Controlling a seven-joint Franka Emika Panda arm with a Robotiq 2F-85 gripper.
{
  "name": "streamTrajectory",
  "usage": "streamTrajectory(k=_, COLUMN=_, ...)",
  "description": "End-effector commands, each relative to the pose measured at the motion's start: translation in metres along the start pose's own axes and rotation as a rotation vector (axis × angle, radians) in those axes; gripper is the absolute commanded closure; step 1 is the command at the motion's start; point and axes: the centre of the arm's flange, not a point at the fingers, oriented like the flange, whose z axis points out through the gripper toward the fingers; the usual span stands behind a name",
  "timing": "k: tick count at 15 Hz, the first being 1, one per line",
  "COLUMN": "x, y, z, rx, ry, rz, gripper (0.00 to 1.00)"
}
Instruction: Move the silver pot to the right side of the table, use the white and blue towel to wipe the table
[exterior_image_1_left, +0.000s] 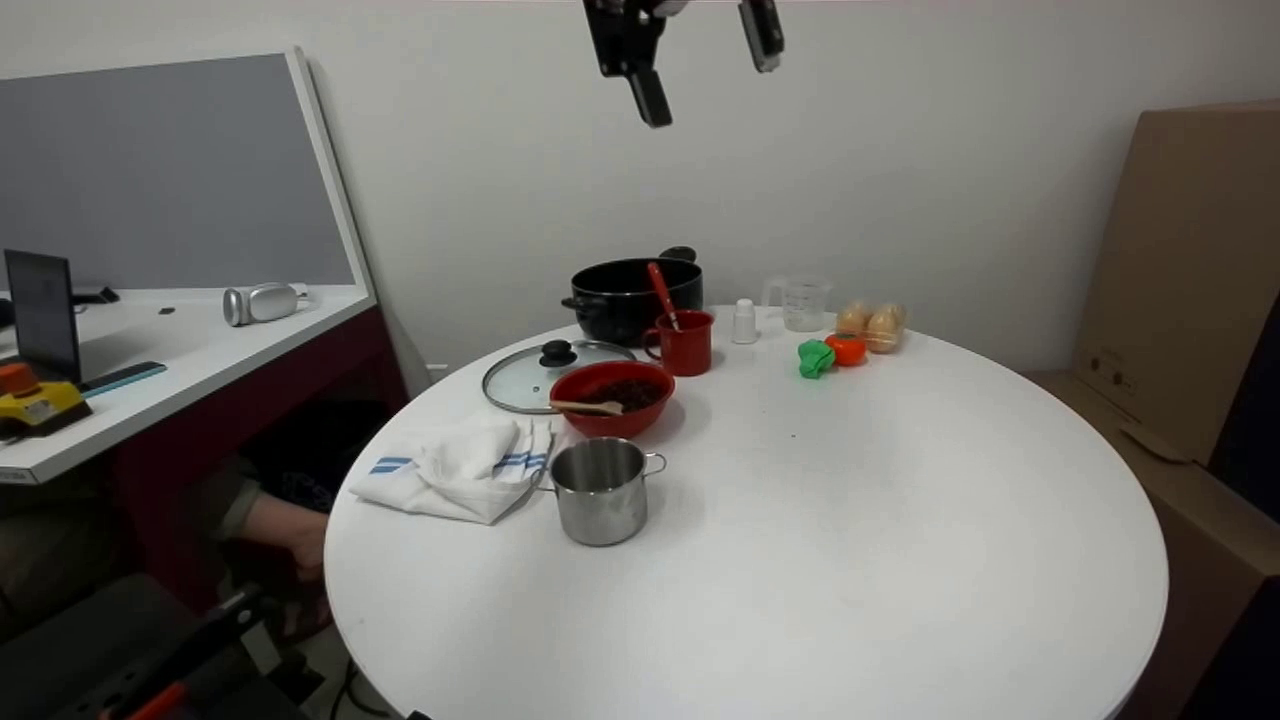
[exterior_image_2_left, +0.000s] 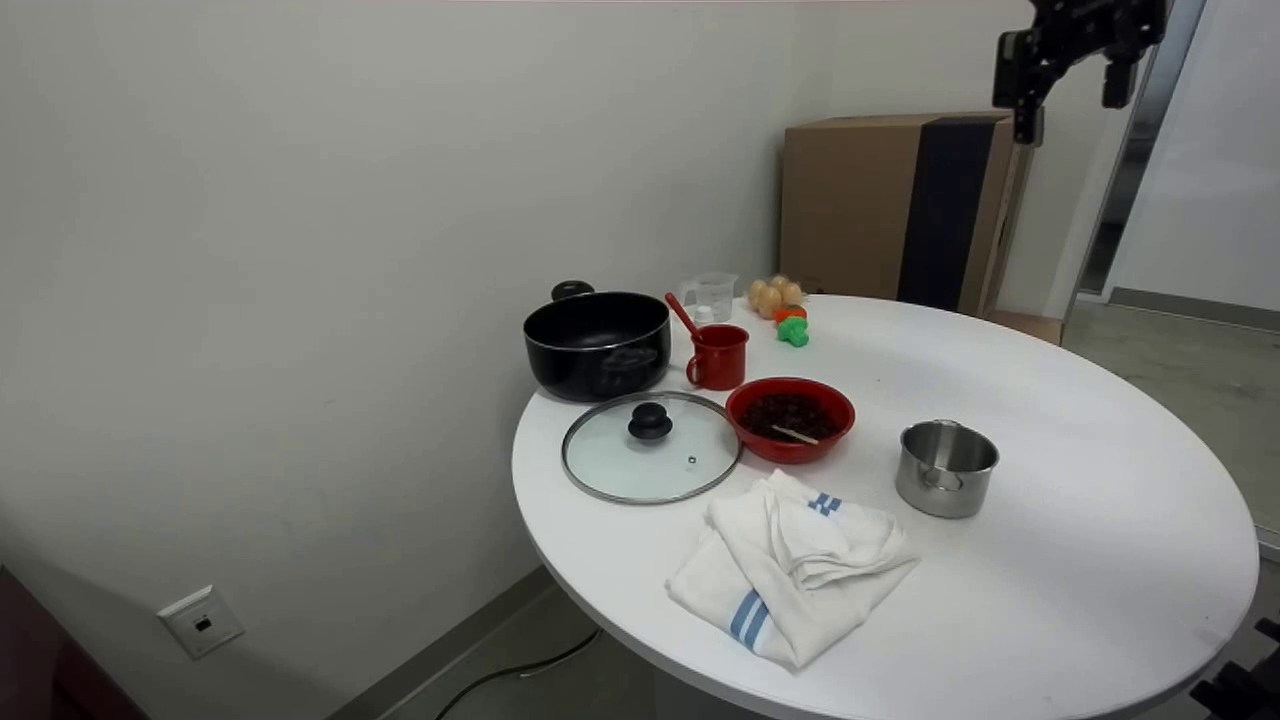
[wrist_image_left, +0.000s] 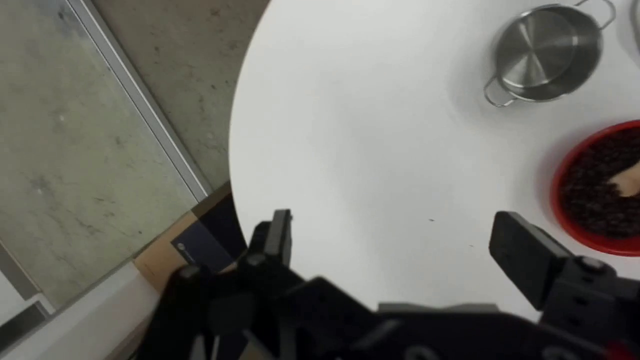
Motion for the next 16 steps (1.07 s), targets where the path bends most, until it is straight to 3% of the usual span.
streamTrajectory(k=1, x=0.012, y=0.051, z=0.048, rx=-0.05, ry=-0.052, rz=0.06, gripper=0.0)
streamTrajectory(k=6, x=0.021, y=0.061, z=0.095, rx=-0.048, ry=-0.063, rz=0.067, gripper=0.0)
streamTrajectory(k=10, x=0.038, y=0.031, z=0.113, rx=-0.032, ry=-0.043, rz=0.013, gripper=0.0)
streamTrajectory(k=16, x=0.069, y=-0.034, z=0.134, rx=0.005, ry=-0.088, rz=-0.102, gripper=0.0)
